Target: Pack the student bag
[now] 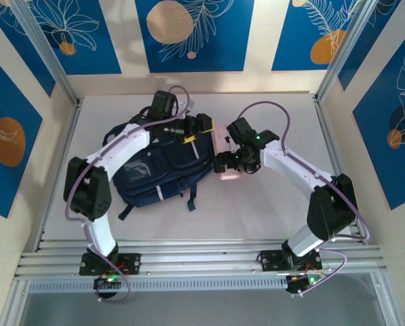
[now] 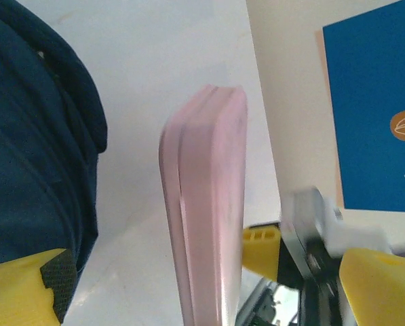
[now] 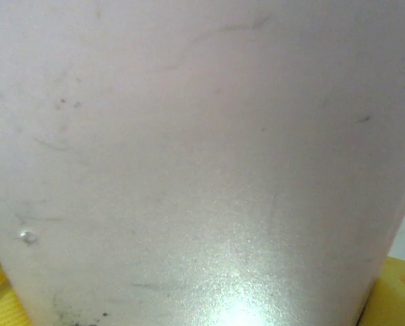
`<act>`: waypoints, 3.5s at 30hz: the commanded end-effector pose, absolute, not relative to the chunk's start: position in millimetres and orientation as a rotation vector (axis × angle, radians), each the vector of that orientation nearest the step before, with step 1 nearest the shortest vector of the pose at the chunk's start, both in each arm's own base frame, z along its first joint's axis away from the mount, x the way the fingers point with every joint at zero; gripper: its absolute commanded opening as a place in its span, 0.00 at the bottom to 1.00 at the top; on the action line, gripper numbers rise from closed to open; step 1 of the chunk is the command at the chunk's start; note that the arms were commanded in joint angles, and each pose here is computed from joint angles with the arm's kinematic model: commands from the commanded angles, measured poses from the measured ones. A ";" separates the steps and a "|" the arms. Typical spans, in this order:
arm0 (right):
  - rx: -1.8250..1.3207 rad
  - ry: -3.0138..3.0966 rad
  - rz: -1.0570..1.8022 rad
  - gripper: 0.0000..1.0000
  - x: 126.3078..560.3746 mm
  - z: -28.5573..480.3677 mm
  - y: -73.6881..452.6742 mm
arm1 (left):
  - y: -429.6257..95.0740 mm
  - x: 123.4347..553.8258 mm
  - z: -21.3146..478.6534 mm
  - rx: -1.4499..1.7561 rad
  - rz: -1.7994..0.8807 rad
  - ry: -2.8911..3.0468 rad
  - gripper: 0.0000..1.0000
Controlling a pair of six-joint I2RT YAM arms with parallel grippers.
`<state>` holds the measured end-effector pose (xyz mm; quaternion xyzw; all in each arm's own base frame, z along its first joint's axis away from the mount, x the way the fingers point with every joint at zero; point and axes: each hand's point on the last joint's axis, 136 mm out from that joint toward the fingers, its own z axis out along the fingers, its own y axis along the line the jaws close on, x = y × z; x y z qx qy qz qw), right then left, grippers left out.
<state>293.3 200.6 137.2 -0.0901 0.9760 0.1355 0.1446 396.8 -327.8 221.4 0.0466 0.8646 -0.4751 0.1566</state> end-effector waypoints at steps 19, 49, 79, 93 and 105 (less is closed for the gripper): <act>-0.327 2.681 0.613 0.83 288.8 178.7 235.3 | -368.2 397.0 221.0 0.064 -1.774 2.385 0.41; 0.600 2.401 1.032 0.93 286.3 240.5 160.6 | -337.1 427.1 250.1 -0.198 -1.799 2.244 0.27; 0.883 1.830 1.756 0.64 319.7 285.0 200.8 | -347.0 404.3 282.5 -0.465 -1.859 2.080 0.23; 0.888 1.769 1.710 0.30 319.2 292.6 182.1 | -347.3 404.9 274.3 -0.503 -1.836 2.099 0.28; 0.897 1.790 1.567 0.27 312.8 280.6 146.6 | -317.6 395.1 264.4 -0.233 -1.393 2.303 0.79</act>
